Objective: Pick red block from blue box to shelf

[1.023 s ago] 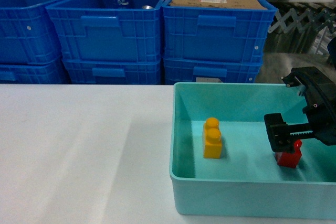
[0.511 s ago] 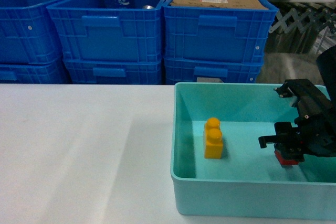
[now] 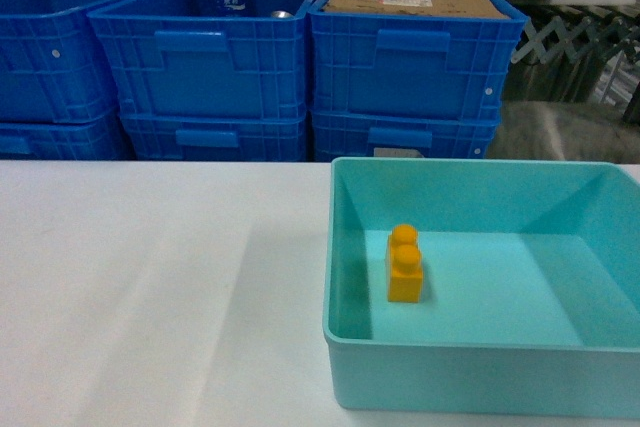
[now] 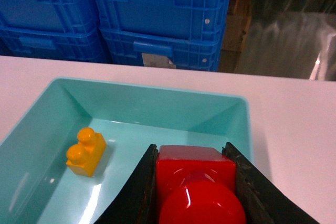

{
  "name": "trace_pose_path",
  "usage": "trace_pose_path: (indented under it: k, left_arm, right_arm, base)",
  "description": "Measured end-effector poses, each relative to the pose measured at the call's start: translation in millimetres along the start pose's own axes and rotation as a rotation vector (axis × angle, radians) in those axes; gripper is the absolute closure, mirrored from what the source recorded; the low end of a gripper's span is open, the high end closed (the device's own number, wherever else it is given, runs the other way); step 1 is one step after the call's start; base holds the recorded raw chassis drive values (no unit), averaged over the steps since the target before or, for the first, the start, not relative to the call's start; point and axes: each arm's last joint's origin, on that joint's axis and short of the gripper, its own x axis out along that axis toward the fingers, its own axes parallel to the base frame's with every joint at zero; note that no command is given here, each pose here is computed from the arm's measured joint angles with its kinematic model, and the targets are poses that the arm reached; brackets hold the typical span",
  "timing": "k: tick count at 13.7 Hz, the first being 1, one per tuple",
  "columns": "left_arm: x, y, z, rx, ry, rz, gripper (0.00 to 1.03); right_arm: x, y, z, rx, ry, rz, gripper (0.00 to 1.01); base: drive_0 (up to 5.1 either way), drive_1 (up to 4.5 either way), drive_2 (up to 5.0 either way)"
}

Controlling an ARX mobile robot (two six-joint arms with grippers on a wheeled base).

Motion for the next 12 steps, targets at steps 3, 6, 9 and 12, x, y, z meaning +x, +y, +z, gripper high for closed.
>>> trace_pose_path:
  k: [3,6,9,12]
  left_arm:
    - [0.0,0.0,0.0,0.000,0.000,-0.001,0.05]
    - [0.0,0.2,-0.1,0.000,0.001,0.003,0.05]
    - [0.0,0.0,0.0,0.000,0.000,-0.001,0.05]
    - [0.0,0.0,0.0,0.000,0.000,0.000,0.05]
  right_arm:
    - [-12.4,5.5,-0.7,-0.045,-0.147,-0.054,0.72]
    - [-28.9,11.4,-29.4,-0.030,-0.278,-0.191,0.72]
    - [-54.3,15.4,-36.7,-0.031,-0.342,-0.205,0.73]
    - [-70.1,19.0,-53.4,-0.027,-0.323,-0.204,0.73]
  base:
    - [0.0,0.00,0.0]
    - [0.0,0.00,0.0]
    - [0.0,0.00,0.0]
    - [0.0,0.00,0.0]
